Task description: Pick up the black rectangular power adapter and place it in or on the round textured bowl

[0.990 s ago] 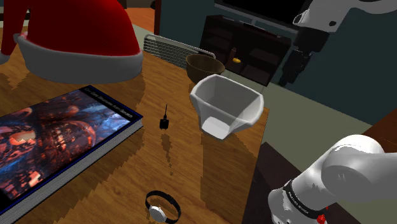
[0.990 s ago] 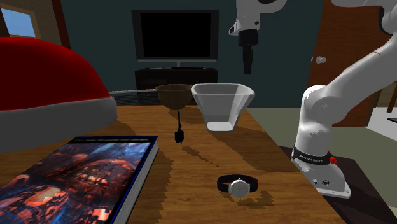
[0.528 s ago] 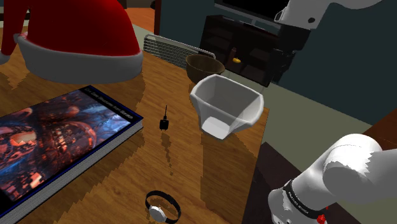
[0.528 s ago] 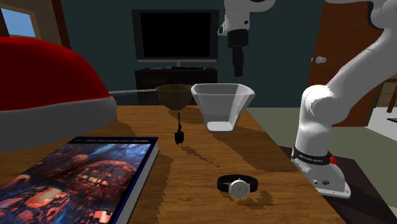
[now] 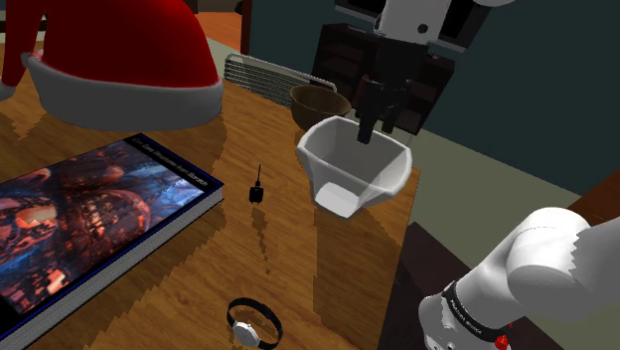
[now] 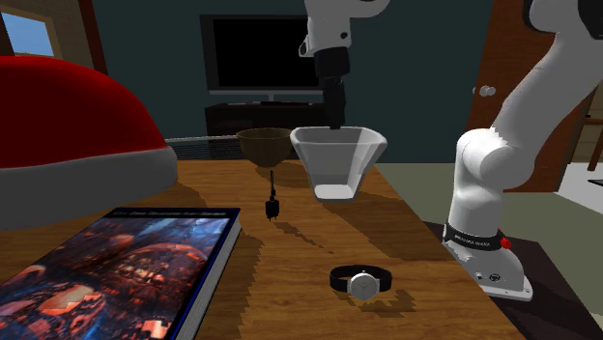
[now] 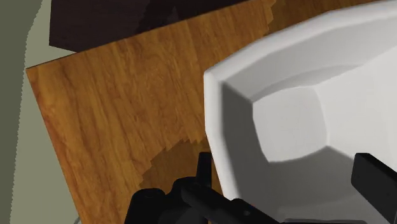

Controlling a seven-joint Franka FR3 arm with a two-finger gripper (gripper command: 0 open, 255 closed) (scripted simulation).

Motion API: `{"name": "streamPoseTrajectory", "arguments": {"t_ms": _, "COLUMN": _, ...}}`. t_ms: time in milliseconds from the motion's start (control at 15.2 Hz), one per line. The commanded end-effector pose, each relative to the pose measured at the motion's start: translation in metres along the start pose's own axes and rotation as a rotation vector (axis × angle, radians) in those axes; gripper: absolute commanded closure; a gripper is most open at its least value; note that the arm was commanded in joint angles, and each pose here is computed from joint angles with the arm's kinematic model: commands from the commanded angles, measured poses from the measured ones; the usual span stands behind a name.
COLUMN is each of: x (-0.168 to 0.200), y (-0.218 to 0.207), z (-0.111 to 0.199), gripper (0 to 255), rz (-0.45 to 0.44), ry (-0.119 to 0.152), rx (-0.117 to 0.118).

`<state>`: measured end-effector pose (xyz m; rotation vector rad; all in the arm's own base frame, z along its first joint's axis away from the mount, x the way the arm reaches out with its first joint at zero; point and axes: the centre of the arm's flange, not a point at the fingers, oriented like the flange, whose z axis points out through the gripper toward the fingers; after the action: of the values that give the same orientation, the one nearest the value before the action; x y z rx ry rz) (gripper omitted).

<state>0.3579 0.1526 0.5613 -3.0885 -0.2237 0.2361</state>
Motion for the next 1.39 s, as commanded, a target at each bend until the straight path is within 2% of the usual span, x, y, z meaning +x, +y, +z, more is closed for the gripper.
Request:
{"name": "streamPoseTrajectory", "arguments": {"t_ms": 0, "x": 0.016, "y": -0.023, "z": 0.007, "gripper": 0, "rz": -0.009, "ry": -0.009, "rx": -0.010}}
{"name": "streamPoseTrajectory", "arguments": {"t_ms": 462, "x": 0.063, "y": -0.109, "z": 0.024, "gripper": 0, "rz": -0.043, "ry": -0.040, "rx": -0.049}}
{"name": "streamPoseTrajectory", "arguments": {"t_ms": 528, "x": 0.062, "y": -0.062, "z": 0.013, "gripper": 0, "rz": -0.053, "ry": 0.071, "rx": -0.329}}
{"name": "streamPoseTrajectory", "arguments": {"t_ms": 594, "x": 0.062, "y": -0.062, "z": 0.013, "gripper": 0, "rz": -0.053, "ry": 0.071, "rx": -0.329}}
{"name": "streamPoseTrajectory", "arguments": {"t_ms": 1320, "x": 0.103, "y": -0.174, "z": 0.046, "gripper": 0, "rz": -0.075, "ry": -0.039, "rx": -0.155}}
